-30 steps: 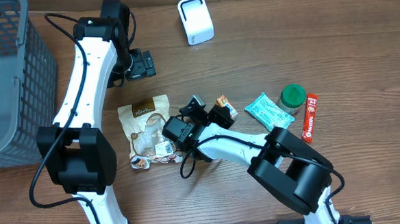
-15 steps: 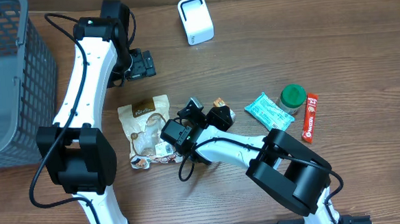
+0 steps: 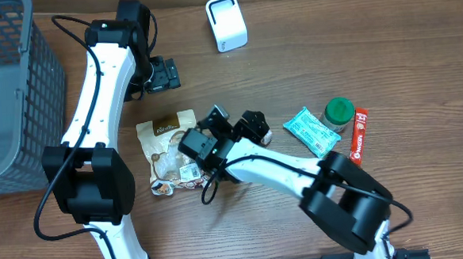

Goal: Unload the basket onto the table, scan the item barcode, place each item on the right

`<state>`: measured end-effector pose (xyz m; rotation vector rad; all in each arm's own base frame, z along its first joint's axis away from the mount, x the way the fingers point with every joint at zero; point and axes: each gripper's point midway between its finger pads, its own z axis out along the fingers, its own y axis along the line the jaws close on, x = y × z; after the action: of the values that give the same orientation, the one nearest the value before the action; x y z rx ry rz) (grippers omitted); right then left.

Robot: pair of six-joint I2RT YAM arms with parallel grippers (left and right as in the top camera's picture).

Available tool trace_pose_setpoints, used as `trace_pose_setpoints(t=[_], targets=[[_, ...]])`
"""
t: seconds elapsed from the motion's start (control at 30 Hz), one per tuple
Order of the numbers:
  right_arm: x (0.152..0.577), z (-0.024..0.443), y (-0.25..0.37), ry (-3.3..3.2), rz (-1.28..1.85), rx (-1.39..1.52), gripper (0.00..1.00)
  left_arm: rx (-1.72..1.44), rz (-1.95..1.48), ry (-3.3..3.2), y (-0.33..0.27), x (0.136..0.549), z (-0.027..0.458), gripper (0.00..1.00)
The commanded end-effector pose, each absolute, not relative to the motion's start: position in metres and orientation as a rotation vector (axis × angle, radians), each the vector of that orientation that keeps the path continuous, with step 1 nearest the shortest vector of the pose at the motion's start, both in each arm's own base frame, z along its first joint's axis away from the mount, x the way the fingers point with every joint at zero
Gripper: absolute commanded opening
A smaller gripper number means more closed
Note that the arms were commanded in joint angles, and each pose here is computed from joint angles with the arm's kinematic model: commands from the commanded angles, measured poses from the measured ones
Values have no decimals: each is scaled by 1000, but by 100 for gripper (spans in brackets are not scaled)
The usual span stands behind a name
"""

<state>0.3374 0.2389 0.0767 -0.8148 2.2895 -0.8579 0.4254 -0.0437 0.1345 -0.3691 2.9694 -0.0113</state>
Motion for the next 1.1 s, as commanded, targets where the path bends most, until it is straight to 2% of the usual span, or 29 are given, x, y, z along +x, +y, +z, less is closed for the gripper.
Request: trace_pose_setpoints(t=[0.0, 0.4, 0.83, 0.93, 1.0, 1.03, 1.07], targets=[[343, 101, 249, 2412, -580, -734, 83, -348, -6, 2956, -42, 429, 139, 100], [330, 66, 224, 2878, 3, -619, 79, -348, -5, 2956, -42, 429, 139, 100], [325, 47, 214, 2909, 18, -593, 67, -348, -6, 2956, -42, 429, 139, 100], [327, 43, 215, 2896, 27, -590, 61, -348, -6, 2956, -42, 429, 139, 100], [328, 41, 216, 2889, 32, -589, 49, -348, -6, 2956, -42, 429, 139, 100], [329, 41, 216, 2886, 34, -587, 37, -348, -6, 2956, -42, 429, 139, 100], [329, 40, 216, 2886, 34, -587, 31, -348, -6, 2956, -42, 429, 139, 100]])
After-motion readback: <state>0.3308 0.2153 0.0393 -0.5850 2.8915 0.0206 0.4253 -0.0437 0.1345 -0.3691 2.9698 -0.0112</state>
